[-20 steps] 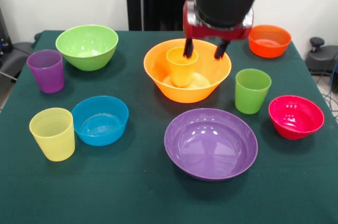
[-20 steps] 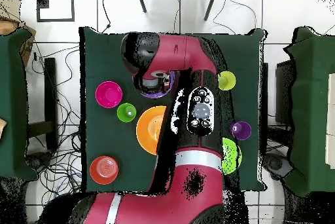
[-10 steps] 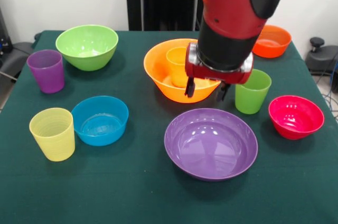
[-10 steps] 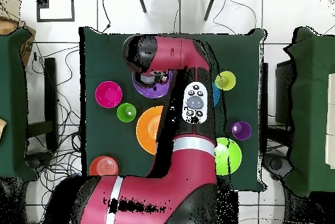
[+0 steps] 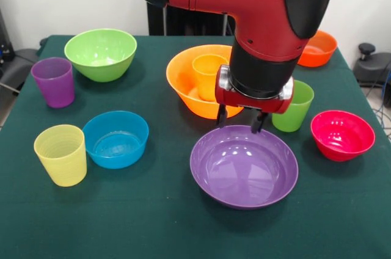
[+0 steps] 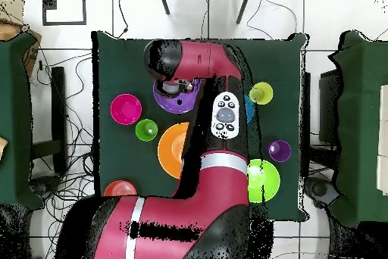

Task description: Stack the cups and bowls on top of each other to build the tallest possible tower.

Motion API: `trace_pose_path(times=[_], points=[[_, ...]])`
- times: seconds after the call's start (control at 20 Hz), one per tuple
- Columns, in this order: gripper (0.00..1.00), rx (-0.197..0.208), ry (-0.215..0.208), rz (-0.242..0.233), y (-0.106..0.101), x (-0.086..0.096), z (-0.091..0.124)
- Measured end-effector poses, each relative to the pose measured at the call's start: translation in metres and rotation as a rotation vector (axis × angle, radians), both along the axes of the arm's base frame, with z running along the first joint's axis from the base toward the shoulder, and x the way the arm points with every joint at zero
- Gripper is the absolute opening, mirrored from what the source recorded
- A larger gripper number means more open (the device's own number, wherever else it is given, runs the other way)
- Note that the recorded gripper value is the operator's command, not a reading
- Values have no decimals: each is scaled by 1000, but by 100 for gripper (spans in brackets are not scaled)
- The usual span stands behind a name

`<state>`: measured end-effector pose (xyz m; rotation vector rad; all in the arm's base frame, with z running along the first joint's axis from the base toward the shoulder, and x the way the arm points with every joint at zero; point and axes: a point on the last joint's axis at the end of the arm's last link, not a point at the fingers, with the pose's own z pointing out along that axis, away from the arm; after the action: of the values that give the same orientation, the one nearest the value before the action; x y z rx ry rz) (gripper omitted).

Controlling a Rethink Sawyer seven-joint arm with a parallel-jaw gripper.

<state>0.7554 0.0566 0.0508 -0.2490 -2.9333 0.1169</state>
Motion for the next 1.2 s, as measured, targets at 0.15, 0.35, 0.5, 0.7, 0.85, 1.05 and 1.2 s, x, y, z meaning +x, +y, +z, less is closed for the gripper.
trace_pose_path(times=[0.15, 0.35, 0.5, 0.7, 0.85, 1.05, 1.2], points=[[100, 5, -15, -5, 1, 7, 4], [100, 17, -27, -15, 2, 12, 9], [100, 24, -29, -20, 3, 13, 10], [100, 24, -29, -25, 0, 13, 10], [100, 24, -29, -37, -9, 14, 10], [100, 24, -29, -51, -21, 14, 10], [100, 23, -29, -65, -31, 15, 10]])
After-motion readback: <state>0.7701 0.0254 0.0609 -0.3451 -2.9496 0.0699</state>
